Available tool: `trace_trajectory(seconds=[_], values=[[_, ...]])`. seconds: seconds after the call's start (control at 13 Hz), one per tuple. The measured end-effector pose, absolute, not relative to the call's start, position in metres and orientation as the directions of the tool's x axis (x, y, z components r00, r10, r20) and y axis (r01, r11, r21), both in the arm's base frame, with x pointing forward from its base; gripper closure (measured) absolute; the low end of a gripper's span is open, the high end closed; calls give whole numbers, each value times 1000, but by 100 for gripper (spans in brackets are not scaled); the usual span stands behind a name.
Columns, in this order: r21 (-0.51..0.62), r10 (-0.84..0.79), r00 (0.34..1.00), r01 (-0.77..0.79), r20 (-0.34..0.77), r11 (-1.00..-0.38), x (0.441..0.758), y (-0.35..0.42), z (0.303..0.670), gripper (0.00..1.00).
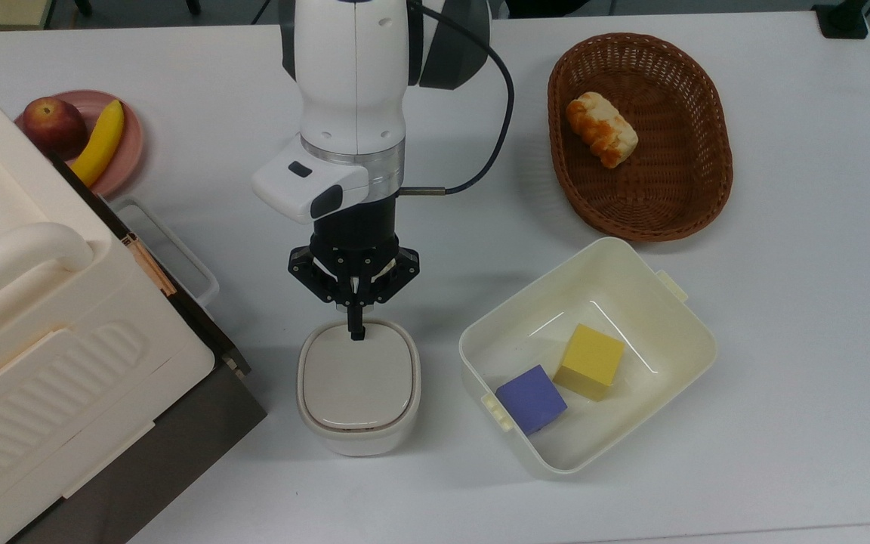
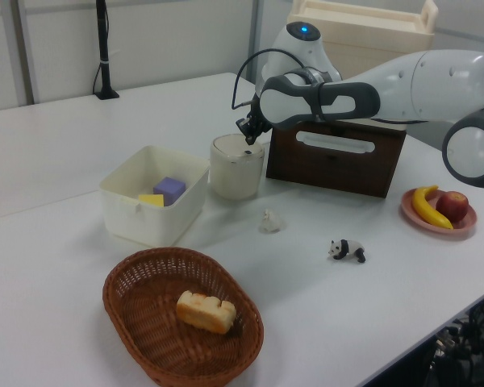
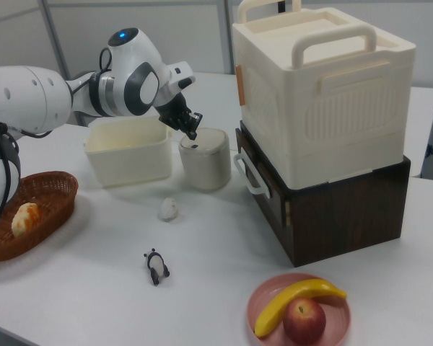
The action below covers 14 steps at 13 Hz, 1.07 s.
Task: Open the trash can
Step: 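Lower the gripper and grasp the lid's edge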
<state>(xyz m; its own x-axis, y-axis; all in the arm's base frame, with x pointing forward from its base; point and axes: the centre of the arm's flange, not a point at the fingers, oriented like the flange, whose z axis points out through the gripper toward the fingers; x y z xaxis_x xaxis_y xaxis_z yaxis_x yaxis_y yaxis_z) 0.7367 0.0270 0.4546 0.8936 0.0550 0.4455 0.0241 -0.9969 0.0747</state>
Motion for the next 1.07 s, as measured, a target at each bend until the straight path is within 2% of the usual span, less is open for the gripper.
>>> trace_trajectory(seconds=[1.07], values=[[139, 111, 902, 57, 418, -989, 741, 28, 431, 99]])
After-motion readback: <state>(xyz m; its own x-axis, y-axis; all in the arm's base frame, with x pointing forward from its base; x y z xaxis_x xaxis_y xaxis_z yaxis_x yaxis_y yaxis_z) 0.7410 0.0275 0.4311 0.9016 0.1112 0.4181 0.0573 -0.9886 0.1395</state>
